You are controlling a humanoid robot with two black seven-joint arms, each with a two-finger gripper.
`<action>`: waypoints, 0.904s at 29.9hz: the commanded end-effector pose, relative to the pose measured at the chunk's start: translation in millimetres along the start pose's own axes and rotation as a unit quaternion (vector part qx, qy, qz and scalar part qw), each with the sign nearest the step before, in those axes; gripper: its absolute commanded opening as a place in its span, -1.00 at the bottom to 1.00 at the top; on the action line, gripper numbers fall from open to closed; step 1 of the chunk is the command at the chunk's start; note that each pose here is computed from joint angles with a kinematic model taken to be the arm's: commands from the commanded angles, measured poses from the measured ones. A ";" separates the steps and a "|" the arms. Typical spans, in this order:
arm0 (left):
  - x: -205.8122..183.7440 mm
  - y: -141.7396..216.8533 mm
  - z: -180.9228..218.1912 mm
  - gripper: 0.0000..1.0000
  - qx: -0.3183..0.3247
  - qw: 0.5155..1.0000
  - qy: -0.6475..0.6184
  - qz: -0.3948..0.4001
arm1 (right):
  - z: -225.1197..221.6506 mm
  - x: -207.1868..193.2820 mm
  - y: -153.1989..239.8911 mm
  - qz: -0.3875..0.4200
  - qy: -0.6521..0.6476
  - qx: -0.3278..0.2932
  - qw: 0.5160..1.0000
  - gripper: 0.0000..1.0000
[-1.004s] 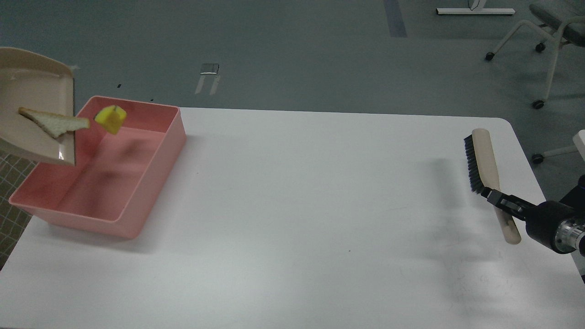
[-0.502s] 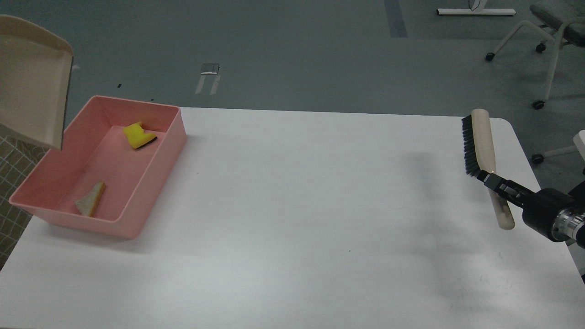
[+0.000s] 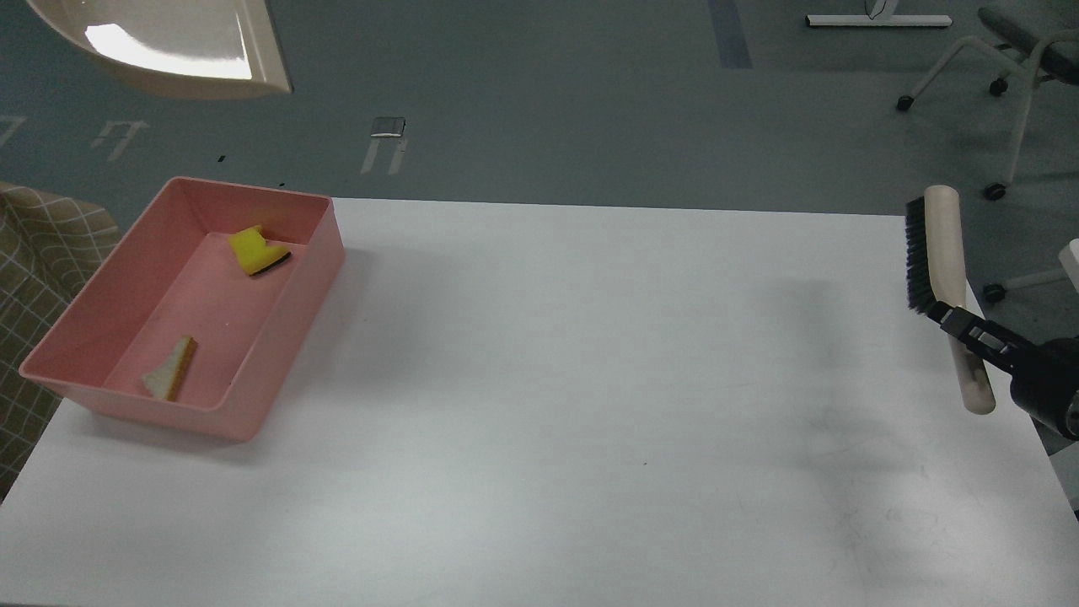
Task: Sweep and dump garbage into bin
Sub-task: 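Lower the dustpan back onto the table with the left gripper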
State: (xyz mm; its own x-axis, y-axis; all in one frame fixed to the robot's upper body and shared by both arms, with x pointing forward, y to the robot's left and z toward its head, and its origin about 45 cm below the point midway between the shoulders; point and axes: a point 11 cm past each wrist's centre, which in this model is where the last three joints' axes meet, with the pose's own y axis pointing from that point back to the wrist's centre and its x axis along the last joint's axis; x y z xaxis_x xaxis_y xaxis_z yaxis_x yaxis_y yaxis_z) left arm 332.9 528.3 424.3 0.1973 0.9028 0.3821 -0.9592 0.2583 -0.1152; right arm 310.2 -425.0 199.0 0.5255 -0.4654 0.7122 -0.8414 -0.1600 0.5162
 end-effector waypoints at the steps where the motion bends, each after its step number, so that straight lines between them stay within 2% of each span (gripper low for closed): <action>1: -44.9 -30.1 -29.0 -1.00 -0.023 0.998 0.052 -0.022 | 6.0 0.4 0.4 0.002 -0.003 -0.008 1.000 -1.00; 3: -92.8 -58.5 -48.5 -1.00 -0.029 0.996 0.064 -0.060 | 7.3 2.9 1.2 0.006 -0.005 -0.009 1.000 -1.00; 6: -146.5 -81.9 -69.8 -1.00 -0.017 0.992 0.067 -0.106 | 8.2 8.0 3.3 0.013 -0.007 -0.010 1.000 -1.00; 7: -146.7 -81.9 -69.9 -1.00 -0.017 0.992 0.067 -0.107 | 8.2 8.0 3.3 0.013 -0.007 -0.010 1.000 -1.00; 9: -176.8 -92.6 -78.8 -1.00 -0.010 0.989 0.076 -0.127 | 8.9 8.8 3.6 0.014 -0.007 -0.012 1.000 -1.00; 13: -274.7 -118.2 -100.6 -1.00 0.024 0.975 0.087 -0.203 | 12.7 2.1 3.2 0.003 -0.007 -0.019 1.000 -1.00; 17: -345.4 -121.9 -120.4 -1.00 0.068 0.965 0.051 -0.249 | 22.8 -2.2 4.6 -0.001 -0.012 -0.033 0.999 -1.00; 22: -402.1 -126.5 -145.0 -1.00 0.102 0.956 0.068 -0.268 | 29.9 -11.9 10.6 -0.034 0.002 -0.046 0.998 -1.00; 27: -428.9 -123.4 -154.9 -1.00 0.118 0.951 0.086 -0.274 | 49.3 -10.3 26.8 -0.054 0.029 -0.075 0.995 -1.00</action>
State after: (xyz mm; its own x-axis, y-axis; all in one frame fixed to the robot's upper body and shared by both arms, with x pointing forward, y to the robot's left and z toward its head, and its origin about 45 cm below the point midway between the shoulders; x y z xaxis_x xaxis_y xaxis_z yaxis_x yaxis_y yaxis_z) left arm 402.1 172.4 142.1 0.6851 0.7036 0.1885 -0.7255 0.6360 0.2631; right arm 282.8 -460.0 183.6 0.6043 -0.4168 0.6790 -0.7696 -0.0850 0.6328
